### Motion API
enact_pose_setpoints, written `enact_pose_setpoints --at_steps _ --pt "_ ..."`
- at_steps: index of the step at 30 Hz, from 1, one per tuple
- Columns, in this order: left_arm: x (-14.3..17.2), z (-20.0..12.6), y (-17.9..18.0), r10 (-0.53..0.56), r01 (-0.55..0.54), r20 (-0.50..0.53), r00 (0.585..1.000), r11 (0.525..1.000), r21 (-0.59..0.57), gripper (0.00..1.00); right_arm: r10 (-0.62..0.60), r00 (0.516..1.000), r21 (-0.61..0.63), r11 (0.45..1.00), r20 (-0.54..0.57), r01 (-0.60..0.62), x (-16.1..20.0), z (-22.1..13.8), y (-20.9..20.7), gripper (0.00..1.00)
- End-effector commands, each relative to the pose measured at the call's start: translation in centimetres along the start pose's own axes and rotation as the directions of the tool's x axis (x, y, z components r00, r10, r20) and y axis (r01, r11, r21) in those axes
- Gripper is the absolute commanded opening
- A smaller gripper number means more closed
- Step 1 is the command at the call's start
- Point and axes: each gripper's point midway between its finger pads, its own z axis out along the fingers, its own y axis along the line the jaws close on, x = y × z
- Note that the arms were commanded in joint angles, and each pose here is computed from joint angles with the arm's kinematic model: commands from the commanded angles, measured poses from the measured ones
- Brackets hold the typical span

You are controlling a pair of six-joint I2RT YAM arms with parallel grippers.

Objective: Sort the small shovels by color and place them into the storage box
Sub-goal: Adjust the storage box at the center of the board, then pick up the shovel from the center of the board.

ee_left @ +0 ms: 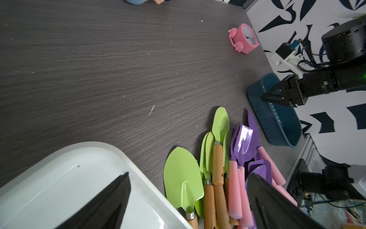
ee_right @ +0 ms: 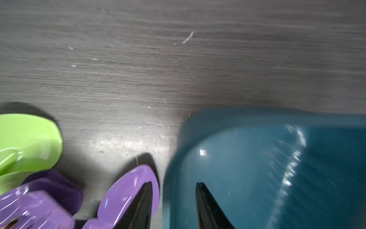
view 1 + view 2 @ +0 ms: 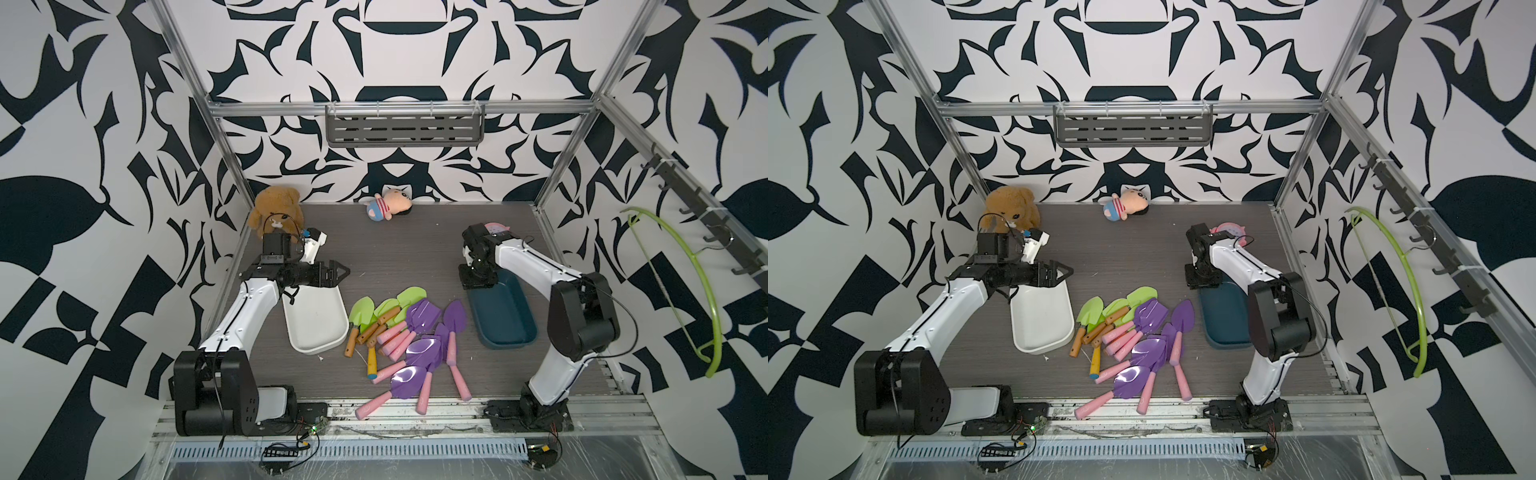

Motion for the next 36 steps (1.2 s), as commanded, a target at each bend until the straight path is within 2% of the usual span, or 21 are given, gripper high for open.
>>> enact_pose_setpoints --at_steps 1,4,8,14,19,36 --pt "1.0 0.2 -1.3 -0.005 0.006 -0.011 1.0 0.996 0.093 0.99 0.056 0.996 -0.028 0.998 0.066 -0.055 1.8 -5.7 0.7 0.41" --pt "1.2 0.5 -1.4 0.001 0.001 -0.016 1.0 0.996 0.094 0.99 0.118 0.993 -0.092 0.989 0.016 -0.116 5.8 -6.5 2.2 0.37" --pt "1.8 1.1 -1.8 0.002 0.002 -0.032 0.999 0.995 0.102 0.99 0.142 0.987 -0.166 0.974 -0.075 -0.153 10.8 -5.2 5.5 0.36" --pt "2.3 1.7 -3.1 0.026 -0.019 -0.055 0.998 0.991 0.132 0.99 0.114 0.98 -0.11 0.985 -0.161 -0.133 14.4 -2.0 7.2 0.36" --pt "2.3 1.5 -3.3 0.037 -0.03 -0.046 0.998 0.991 0.132 0.99 0.096 0.969 -0.107 0.987 -0.226 -0.123 15.6 0.4 8.3 0.38" --pt "2.6 1.3 -3.6 0.041 -0.033 -0.051 0.998 0.989 0.144 0.99 0.055 0.967 -0.037 0.997 -0.248 -0.066 15.6 3.7 7.8 0.36"
